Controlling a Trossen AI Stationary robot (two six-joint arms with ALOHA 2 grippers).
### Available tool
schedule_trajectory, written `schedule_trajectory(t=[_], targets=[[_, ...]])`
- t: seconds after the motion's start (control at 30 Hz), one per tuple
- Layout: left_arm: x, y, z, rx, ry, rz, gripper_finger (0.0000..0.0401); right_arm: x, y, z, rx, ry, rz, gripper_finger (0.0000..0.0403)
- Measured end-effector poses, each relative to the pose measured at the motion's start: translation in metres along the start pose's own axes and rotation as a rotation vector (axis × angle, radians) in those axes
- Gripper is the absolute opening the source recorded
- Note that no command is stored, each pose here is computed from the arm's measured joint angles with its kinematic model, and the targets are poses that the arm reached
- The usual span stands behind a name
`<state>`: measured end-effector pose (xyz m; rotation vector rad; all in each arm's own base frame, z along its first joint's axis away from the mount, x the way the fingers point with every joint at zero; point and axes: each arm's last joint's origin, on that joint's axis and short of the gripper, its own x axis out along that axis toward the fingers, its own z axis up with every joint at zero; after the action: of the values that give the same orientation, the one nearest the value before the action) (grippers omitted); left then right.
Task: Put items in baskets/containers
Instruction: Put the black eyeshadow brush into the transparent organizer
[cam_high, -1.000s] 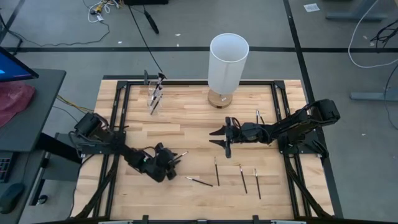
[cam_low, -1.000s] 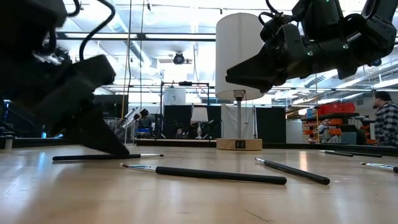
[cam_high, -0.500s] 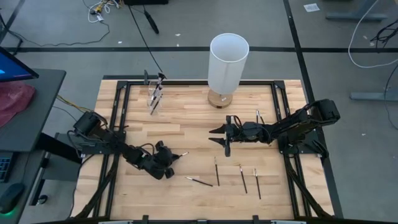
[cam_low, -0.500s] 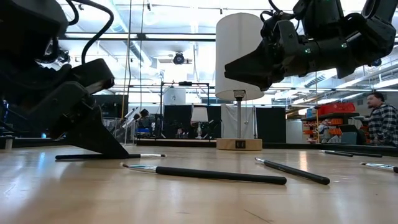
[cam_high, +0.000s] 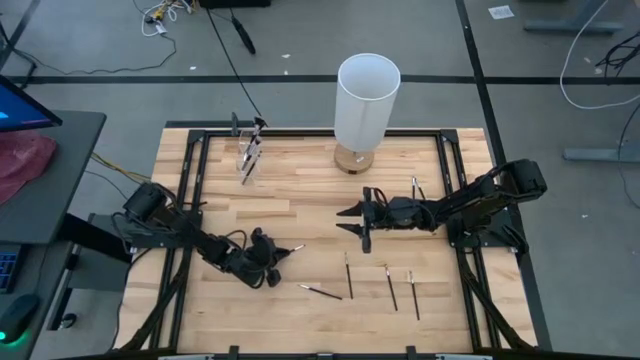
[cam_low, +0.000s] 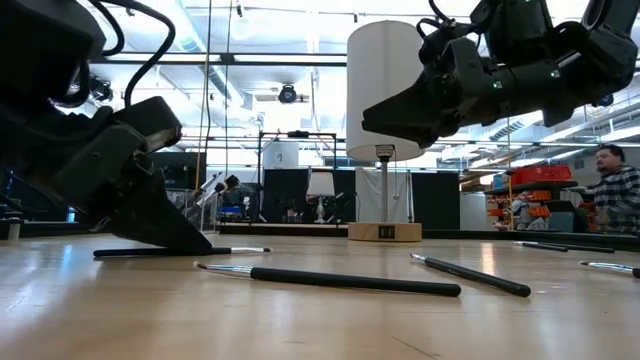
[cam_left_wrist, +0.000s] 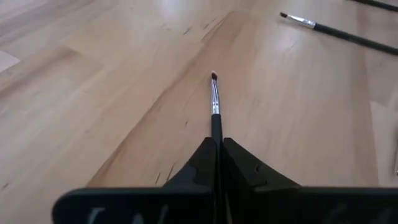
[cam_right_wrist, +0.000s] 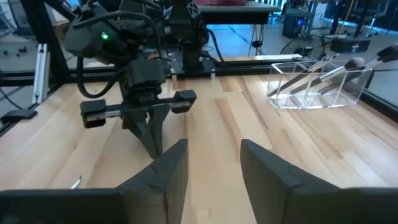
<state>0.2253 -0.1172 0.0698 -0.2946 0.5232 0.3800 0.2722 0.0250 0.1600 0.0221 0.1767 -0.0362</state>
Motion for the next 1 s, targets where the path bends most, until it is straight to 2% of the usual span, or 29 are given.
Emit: schedule_trajectory(t=[0.17,0.37,0.6,0.77,0.87,1.0], targets=[[0.002,-0.002,0.007,-0.016,-0.072,-0.005,0.0011,-0.001,0.004,-0.004,0.026,0.042,0.062,0.0148],[0.006,-0.002,0.019,-0.035,-0.157,0.012,0.001,-0.003,0.011,-0.016,0.079,0.173,0.104,0.0148],[0.005,-0.008,0.046,-0.05,-0.358,-0.017,0.001,0.005,0.02,-0.04,0.135,0.236,0.103,0.0148],[0.004,-0.009,0.064,-0.037,-0.473,-0.058,0.001,0.019,0.022,-0.045,0.174,0.068,0.093,0.0148],[0.005,-0.01,0.072,-0.025,-0.504,-0.078,0.001,0.031,0.025,-0.037,0.184,-0.073,0.11,0.0148],[0.009,-0.018,0.084,0.016,-0.531,-0.096,0.0012,0.049,0.027,-0.022,0.184,-0.161,0.113,0.0148]])
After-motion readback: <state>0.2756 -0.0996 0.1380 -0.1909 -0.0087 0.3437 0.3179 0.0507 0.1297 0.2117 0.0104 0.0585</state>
